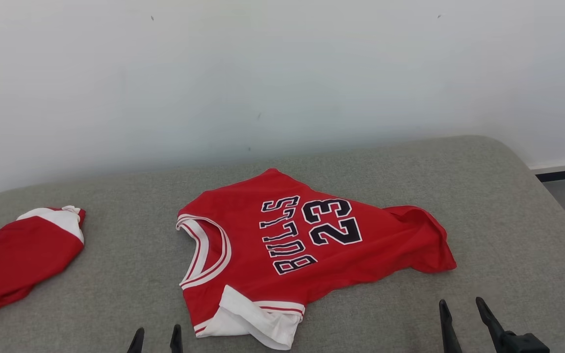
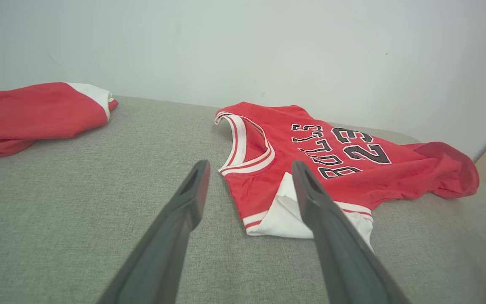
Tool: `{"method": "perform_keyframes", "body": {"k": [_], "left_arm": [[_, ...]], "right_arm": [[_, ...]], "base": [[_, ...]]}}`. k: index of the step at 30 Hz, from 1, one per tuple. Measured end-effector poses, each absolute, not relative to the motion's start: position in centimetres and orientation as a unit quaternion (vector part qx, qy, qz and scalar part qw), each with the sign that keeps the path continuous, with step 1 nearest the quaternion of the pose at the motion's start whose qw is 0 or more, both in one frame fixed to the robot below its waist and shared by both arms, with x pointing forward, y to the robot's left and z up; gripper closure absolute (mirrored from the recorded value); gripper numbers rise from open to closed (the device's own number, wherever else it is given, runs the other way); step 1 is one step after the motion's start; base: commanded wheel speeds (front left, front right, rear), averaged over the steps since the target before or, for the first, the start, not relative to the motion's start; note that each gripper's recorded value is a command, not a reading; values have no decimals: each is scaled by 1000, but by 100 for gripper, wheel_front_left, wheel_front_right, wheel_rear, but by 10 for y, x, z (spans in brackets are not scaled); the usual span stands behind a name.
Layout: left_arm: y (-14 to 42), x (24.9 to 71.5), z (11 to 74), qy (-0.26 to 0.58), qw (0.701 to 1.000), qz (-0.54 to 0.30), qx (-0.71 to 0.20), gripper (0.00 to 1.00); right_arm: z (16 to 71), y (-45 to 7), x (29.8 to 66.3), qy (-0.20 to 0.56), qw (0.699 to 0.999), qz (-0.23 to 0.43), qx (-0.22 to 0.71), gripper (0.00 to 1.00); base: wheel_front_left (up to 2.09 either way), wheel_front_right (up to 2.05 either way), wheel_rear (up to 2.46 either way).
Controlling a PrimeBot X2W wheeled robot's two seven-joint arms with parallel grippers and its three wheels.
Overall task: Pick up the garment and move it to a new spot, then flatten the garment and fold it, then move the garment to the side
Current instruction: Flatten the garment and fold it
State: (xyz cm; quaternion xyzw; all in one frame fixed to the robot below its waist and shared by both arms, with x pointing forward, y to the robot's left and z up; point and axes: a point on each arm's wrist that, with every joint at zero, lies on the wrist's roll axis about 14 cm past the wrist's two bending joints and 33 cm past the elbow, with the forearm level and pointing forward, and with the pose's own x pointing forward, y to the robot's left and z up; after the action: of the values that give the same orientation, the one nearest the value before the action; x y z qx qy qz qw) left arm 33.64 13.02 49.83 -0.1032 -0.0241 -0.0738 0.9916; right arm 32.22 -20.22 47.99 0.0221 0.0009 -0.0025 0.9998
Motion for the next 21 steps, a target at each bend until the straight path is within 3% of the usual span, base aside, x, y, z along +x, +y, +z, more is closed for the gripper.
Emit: {"method": "perform_keyframes", "body": {"k": [11,21], "left_arm": [[113,337,473,22,989,-96,-114,0],[54,374,450,145,966,-162,-138,0]], "right_arm": [[482,-193,319,6,999,9,32,0],[475,-195,310,18,999,0,44,0]], "base": [[0,0,0],[0,0,0]]}}
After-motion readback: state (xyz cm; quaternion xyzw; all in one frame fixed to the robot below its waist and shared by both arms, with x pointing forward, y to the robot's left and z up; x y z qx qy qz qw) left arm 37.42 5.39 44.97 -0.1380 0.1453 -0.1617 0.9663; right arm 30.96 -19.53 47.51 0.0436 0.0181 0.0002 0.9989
